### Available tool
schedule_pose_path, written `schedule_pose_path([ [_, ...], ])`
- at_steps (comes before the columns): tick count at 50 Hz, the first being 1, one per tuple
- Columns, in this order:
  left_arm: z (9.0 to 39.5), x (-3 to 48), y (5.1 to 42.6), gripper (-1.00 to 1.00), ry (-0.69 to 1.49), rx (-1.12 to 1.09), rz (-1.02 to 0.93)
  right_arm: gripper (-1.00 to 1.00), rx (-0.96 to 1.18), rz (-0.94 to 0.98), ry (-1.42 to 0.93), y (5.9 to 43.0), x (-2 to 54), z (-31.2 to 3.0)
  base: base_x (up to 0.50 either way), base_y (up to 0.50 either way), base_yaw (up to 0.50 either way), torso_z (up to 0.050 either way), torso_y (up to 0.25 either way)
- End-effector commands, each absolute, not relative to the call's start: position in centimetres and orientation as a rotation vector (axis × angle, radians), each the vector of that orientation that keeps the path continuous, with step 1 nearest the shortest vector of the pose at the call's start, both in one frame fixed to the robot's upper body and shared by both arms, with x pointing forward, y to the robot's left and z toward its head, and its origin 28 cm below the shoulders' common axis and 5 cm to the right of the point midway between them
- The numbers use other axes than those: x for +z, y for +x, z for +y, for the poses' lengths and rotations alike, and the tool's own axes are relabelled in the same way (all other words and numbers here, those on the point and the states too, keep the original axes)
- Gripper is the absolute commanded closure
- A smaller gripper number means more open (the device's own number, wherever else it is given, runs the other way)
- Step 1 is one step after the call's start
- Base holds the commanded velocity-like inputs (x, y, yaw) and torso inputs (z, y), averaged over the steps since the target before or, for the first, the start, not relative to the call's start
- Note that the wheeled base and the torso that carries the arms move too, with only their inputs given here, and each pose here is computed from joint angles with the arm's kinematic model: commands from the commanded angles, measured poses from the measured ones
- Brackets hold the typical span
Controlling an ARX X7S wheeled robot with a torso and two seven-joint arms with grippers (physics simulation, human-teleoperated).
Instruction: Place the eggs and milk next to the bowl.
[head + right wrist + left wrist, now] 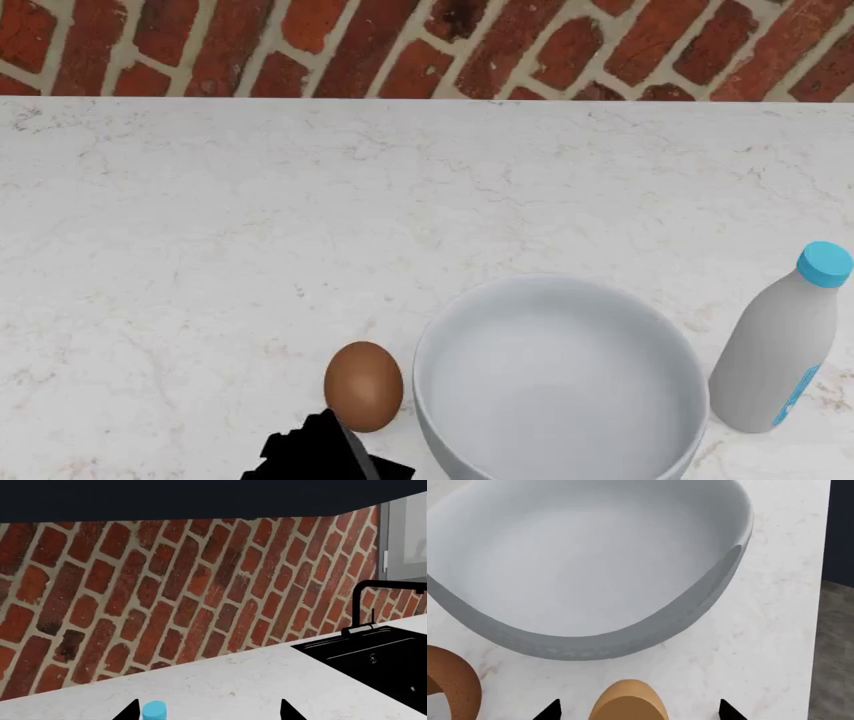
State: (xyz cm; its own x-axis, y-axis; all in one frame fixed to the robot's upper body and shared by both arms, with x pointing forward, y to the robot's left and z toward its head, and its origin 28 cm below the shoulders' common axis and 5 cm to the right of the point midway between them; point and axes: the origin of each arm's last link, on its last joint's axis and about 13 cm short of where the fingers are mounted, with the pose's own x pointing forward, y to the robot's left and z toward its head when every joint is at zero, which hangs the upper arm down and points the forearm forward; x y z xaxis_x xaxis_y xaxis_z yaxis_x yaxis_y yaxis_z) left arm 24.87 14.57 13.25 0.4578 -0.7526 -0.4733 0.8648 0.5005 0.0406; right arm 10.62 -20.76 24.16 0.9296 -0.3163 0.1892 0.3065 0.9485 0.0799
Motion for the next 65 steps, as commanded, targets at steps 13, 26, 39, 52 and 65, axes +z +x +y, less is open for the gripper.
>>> schedule_pose_path([
  [13,14.6,13.9,24.2,-1.0,0.305,-1.027,0.41,-1.0,-0.319,-0.202,0.052,10.7,24.1,-20.7,0.0,0.0,0.0,0.0,0.0],
  [26,15.3,15.3,23.7,-1.0,0.32,-1.015,0.362,-1.0,-0.32,-0.203,0.054,10.4,24.0,-20.8,0.0,0.0,0.0,0.0,0.0],
  [39,15.7,15.9,23.2,-1.0,0.331,-1.009,0.338,-1.0,-0.321,-0.206,0.054,10.4,24.1,-20.8,0.0,0.0,0.0,0.0,0.0],
  [52,16.5,17.1,21.9,-1.0,0.327,-1.011,0.298,-1.0,-0.319,-0.206,0.054,10.5,24.2,-20.7,0.0,0.0,0.0,0.0,0.0],
  [65,17.6,19.0,20.3,-1.0,0.31,-0.998,0.228,-1.0,-0.314,-0.207,0.053,10.5,24.2,-20.5,0.0,0.0,0.0,0.0,0.0],
])
